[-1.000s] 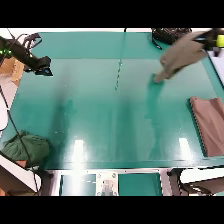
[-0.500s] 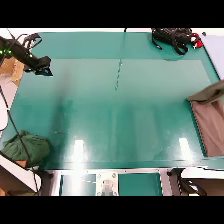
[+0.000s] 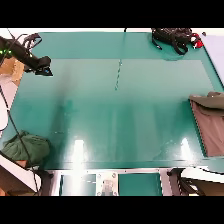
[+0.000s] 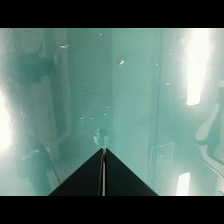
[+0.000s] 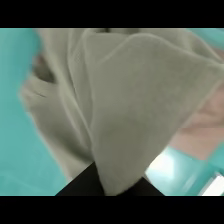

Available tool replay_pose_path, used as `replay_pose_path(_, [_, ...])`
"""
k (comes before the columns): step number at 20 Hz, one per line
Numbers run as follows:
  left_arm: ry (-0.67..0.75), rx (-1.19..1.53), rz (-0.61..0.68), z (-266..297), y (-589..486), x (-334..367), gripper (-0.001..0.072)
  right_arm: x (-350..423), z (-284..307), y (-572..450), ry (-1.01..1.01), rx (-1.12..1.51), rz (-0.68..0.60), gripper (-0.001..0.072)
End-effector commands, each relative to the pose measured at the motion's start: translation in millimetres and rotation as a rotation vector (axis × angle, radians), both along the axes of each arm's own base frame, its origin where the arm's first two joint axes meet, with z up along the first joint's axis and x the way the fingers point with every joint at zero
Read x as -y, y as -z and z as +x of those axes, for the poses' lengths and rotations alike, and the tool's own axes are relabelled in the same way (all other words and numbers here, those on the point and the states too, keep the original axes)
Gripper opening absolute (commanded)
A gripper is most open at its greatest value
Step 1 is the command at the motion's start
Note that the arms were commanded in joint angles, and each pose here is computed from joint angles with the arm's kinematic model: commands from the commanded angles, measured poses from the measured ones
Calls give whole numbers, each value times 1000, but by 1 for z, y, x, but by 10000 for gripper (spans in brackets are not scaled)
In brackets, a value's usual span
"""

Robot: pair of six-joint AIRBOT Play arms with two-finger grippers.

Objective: Fold the shirts.

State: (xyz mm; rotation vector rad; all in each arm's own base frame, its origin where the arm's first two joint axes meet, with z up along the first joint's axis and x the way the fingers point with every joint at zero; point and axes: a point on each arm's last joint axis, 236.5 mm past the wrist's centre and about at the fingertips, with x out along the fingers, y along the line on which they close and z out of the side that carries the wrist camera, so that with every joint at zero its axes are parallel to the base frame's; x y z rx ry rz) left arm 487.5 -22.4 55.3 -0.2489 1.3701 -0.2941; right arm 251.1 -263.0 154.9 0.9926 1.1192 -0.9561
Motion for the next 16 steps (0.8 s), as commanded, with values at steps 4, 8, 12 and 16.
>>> replay_pose_path(4, [10, -23, -1, -6, 0, 1, 24, -19, -87, 83, 72, -392, 109, 38])
replay_pose_path(8, [11, -47, -8, -10, 7, 2, 24, -28, -133, 120, 60, -606, 162, 543])
replay_pose_path(12, [19, -57, -55, -12, 9, 12, 24, -21, -115, 110, 25, -543, 141, 566])
replay_pose_path(16, [46, -26, -79, -14, -6, 27, 23, -10, -38, 74, -65, -294, 12, 232])
